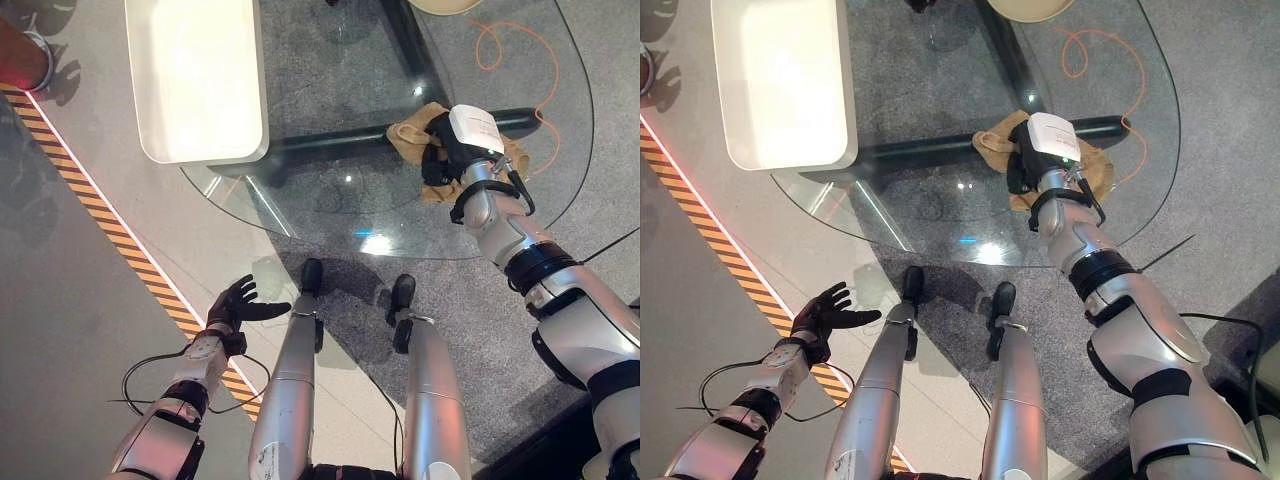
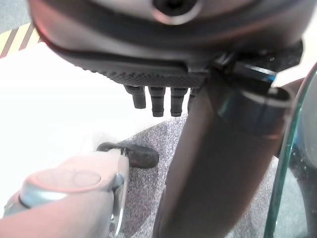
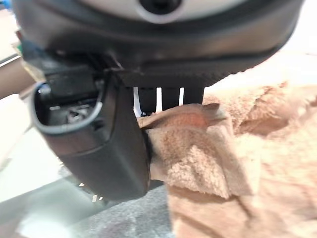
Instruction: Wipe the table with a cloth and put it in the basket.
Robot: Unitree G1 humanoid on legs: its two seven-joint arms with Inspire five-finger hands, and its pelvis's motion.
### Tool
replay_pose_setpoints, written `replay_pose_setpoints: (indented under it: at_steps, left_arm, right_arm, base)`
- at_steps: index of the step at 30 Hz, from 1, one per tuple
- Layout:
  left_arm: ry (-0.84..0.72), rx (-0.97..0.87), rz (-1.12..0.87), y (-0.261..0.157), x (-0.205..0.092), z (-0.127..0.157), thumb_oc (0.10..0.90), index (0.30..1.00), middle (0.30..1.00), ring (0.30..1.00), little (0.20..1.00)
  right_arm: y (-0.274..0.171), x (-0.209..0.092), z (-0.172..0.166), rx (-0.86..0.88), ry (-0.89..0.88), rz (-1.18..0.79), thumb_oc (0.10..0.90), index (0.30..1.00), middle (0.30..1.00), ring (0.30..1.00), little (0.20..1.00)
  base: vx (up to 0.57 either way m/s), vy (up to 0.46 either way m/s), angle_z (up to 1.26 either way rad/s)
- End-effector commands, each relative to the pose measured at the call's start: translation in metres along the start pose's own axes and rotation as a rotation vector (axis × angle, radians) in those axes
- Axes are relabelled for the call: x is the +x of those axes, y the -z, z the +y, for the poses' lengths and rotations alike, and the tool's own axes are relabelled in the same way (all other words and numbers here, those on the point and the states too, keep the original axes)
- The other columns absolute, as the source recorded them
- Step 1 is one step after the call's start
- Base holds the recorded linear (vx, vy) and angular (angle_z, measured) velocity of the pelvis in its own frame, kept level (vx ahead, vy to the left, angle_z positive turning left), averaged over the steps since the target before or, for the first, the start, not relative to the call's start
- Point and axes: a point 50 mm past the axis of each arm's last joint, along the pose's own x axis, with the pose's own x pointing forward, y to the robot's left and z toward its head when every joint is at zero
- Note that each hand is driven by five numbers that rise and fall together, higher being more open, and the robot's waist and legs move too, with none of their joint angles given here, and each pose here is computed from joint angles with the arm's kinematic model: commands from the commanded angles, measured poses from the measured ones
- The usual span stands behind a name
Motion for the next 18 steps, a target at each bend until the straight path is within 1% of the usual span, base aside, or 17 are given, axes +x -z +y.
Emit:
replay_pose_setpoints:
  at_steps: [1,18]
  left_arm:
    - [-0.026,-0.005,-0.016,0.009,-0.006,0.001,0.800,0.900,0.900,0.900,0.900]
    - [-0.016,-0.015,-0.006,0.020,-0.010,-0.004,0.800,0.900,0.900,0.900,0.900]
  right_arm:
    - [-0.070,0.010,-0.036,-0.031,0.116,-0.290,0.100,0.300,0.300,0.300,0.200]
    - [-0.107,-0.005,-0.022,-0.005,0.050,-0.456,0.100,0.300,0.300,0.300,0.200]
  base:
    - [0.00,0.000,0.00]
    - [0.00,0.000,0.00]
